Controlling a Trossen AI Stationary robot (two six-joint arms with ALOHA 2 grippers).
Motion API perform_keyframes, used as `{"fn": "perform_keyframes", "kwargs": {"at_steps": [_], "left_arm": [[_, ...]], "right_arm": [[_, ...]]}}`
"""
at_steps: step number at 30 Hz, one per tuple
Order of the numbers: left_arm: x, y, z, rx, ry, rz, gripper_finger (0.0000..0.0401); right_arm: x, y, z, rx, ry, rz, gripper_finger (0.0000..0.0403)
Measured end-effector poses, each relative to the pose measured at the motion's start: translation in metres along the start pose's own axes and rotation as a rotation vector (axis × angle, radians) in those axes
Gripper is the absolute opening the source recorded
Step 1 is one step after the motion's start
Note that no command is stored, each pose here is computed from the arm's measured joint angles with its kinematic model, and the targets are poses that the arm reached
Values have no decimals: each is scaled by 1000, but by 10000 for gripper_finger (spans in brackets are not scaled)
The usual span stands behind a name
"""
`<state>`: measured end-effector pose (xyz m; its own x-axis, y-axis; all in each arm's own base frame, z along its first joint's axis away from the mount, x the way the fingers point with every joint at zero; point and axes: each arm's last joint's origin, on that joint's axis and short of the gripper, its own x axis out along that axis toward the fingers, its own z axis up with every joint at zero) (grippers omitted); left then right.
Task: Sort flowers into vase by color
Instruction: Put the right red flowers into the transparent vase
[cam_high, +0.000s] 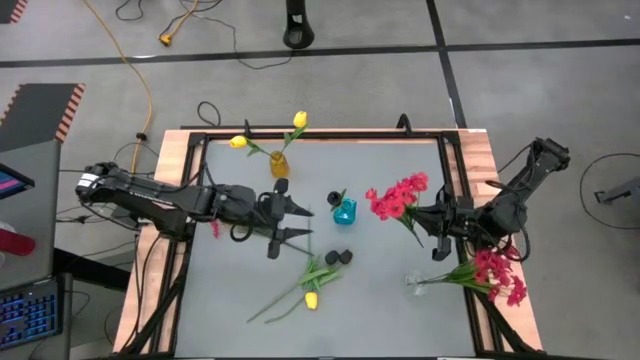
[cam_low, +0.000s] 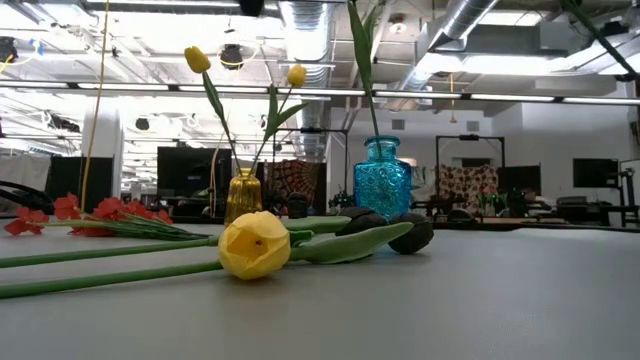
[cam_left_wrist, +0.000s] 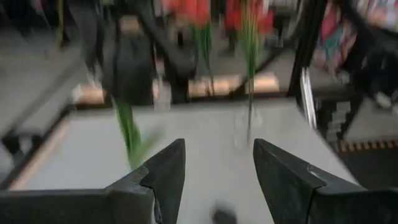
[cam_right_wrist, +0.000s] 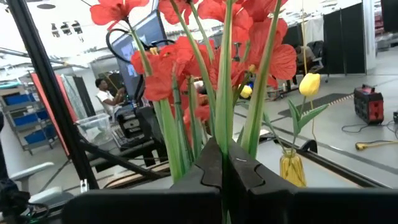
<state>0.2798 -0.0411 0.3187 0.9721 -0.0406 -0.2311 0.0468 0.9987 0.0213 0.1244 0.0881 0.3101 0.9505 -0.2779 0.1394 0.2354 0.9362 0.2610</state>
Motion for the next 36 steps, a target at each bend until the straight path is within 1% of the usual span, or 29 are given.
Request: {"fn": "perform_keyframes", "kwargs": {"at_steps": [4,8,16,20,25,29,32,36], "left_arm": [[12,-1,8,6,-132,6,178],[28,-3,8,0,-230,7,178],[71,-16,-8,-33,-356,-13,178],[95,-26,-14,-6,-364,18,178],[124,-35,-11,41,-369,112,178],[144,-39,-5,63,-384,127,178],[157,-41,-1,62,-397,130,178],[168,-43,1,91,-406,136,178]], "right_arm": [[0,0,1,6,-6,10,28],[3,1,4,2,-30,46,26],[11,0,7,-48,-83,135,28],[14,-1,8,-55,-96,188,27],[17,0,7,-70,-105,268,29],[22,1,3,-97,-99,321,28],[26,2,0,-111,-90,321,30],[30,3,-4,-123,-78,309,28]]}}
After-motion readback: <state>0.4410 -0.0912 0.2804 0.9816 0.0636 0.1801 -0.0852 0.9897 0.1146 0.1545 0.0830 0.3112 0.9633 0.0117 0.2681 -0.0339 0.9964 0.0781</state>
